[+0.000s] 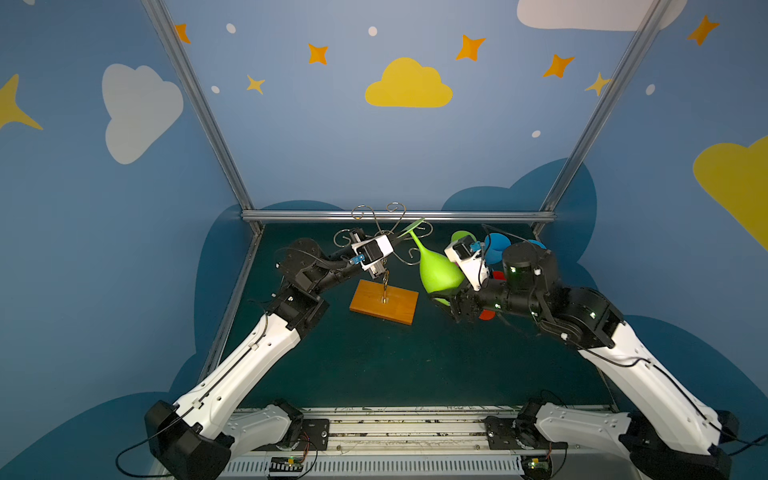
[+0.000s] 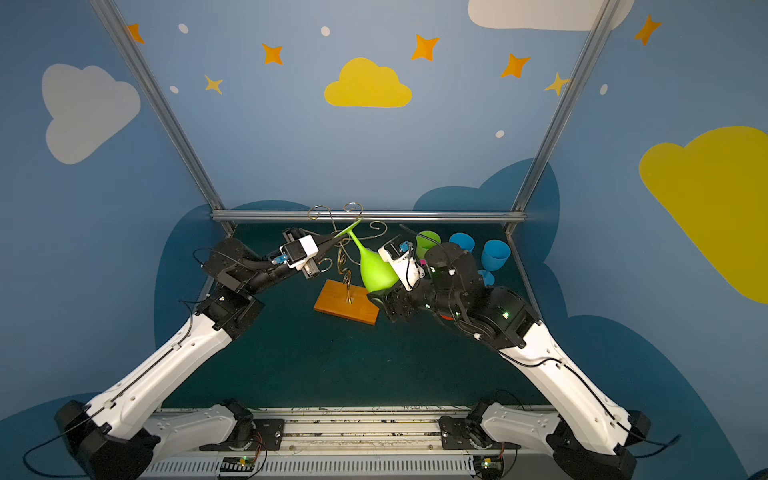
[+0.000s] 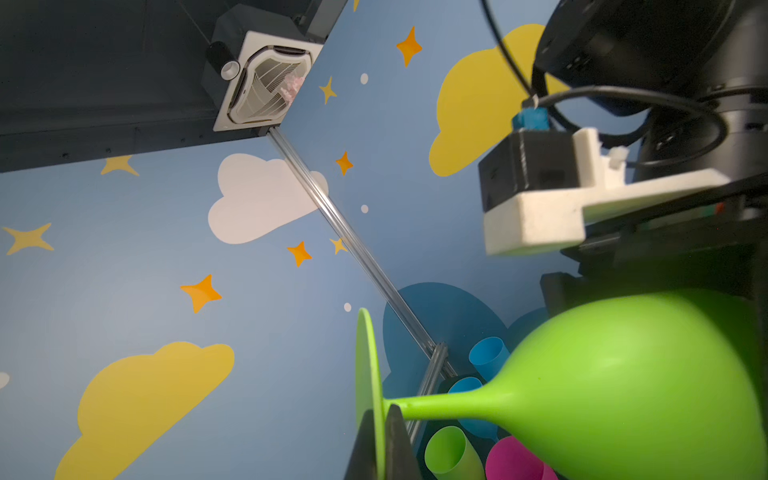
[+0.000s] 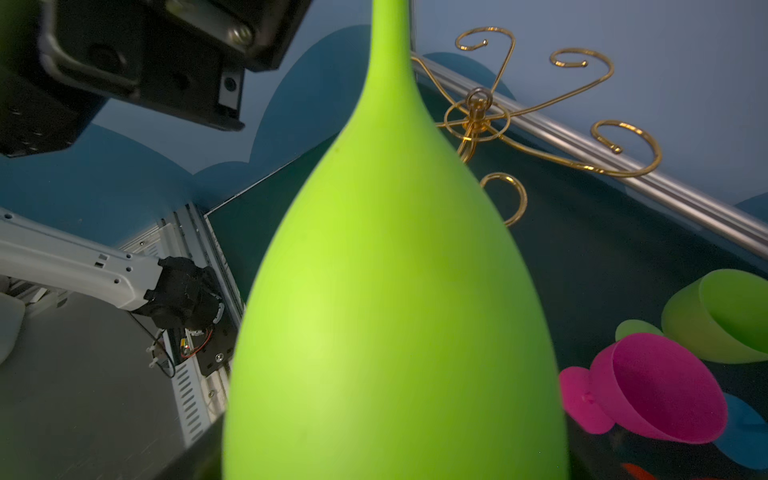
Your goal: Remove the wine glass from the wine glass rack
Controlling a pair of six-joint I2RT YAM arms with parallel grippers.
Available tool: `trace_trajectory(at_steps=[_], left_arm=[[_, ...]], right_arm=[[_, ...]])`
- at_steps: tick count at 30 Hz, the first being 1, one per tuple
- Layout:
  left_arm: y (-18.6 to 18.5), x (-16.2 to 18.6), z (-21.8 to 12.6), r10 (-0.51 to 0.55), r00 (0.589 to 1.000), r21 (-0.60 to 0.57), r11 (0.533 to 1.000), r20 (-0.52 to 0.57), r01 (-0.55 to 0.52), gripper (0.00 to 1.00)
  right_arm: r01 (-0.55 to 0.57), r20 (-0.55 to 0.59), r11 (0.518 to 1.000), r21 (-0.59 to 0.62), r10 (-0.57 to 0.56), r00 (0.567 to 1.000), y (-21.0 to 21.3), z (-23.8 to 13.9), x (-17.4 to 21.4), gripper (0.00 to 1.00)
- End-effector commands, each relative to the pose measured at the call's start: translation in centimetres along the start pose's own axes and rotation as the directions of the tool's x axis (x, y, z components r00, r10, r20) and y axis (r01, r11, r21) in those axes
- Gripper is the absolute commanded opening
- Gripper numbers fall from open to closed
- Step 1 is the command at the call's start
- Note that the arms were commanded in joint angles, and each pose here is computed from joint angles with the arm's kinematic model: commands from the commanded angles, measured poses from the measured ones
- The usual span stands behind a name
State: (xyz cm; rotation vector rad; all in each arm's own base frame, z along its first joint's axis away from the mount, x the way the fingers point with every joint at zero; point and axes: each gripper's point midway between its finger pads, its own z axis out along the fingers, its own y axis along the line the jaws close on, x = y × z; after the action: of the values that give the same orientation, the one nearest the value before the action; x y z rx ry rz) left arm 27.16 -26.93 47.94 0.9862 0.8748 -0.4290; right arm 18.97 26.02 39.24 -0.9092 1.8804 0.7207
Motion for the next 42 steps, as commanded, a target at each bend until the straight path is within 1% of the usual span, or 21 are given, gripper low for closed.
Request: trace_trajectory(at_steps=[1,5,9,11,14,19,22,30,34,36,37,39,41,42], left_arm=[[1.8,-0.9,-0.9,-0.140,0.990,-0.115,0.983,0.016,0.141,0.03],[2.3,0.2,-1.4,-0.255,0.967,-0.171,0.952,0.009,0.252,0.03],[2.9,1.0,-2.3,-0.344,0.939,-0.219,0.915,0.015,0.339,0.03],[3.3,1.2,-2.9,-0.386,0.922,-0.232,0.894,0.032,0.383,0.03],[3.4,1.3,-3.5,-0.440,0.896,-0.221,0.870,0.059,0.441,0.03],[3.5,1.1,-4.1,-0.480,0.873,-0.207,0.849,0.085,0.487,0.03],[3.4,0.9,-4.2,-0.493,0.865,-0.194,0.843,0.089,0.501,0.03],[3.1,1.3,-4.2,-0.516,0.853,-0.188,0.832,0.085,0.522,0.03],[3.0,1.5,-4.2,-0.522,0.849,-0.185,0.829,0.081,0.528,0.03],[2.9,1.6,-4.2,-0.525,0.848,-0.185,0.828,0.079,0.530,0.03],[2.9,1.7,-4.2,-0.528,0.845,-0.185,0.826,0.078,0.533,0.03],[2.8,1.7,-4.3,-0.532,0.843,-0.184,0.824,0.077,0.536,0.03],[2.8,2.0,-4.4,-0.531,0.844,-0.190,0.823,0.071,0.534,0.03],[2.8,2.1,-4.5,-0.532,0.844,-0.196,0.822,0.069,0.535,0.03]], right_arm=[[-0.018,0.117,1.000,-0.007,0.019,0.993,0.1,-1.0,-1.8,0.83],[-0.044,0.217,0.999,-0.029,0.049,0.975,0.2,-2.6,-2.9,0.85],[-0.052,0.272,0.998,-0.024,0.057,0.961,0.1,-4.2,-3.1,0.86],[-0.057,0.297,0.998,-0.015,0.059,0.953,-0.2,-5.2,-3.1,0.86],[-0.069,0.325,0.998,0.010,0.062,0.944,-0.7,-6.5,-2.9,0.86],[-0.081,0.379,0.996,0.028,0.064,0.923,-1.1,-8.0,-2.8,0.85],[-0.092,0.396,0.995,0.048,0.066,0.916,-1.6,-8.2,-3.0,0.85],[-0.094,0.415,0.995,0.015,0.079,0.906,-1.7,-6.3,-5.0,0.81],[-0.086,0.419,0.996,-0.035,0.093,0.903,-1.3,-4.8,-6.6,0.78],[-0.090,0.412,0.995,-0.045,0.101,0.906,-1.4,-3.9,-7.1,0.74],[-0.092,0.409,0.995,-0.047,0.103,0.906,-1.5,-3.5,-7.3,0.69],[-0.095,0.409,0.994,-0.051,0.107,0.906,-1.6,-2.9,-7.7,0.52],[-0.096,0.404,0.994,-0.060,0.112,0.908,-1.6,-2.4,-7.7,0.32],[-0.095,0.403,0.993,-0.065,0.113,0.908,-1.6,-2.3,-7.8,0.26]])
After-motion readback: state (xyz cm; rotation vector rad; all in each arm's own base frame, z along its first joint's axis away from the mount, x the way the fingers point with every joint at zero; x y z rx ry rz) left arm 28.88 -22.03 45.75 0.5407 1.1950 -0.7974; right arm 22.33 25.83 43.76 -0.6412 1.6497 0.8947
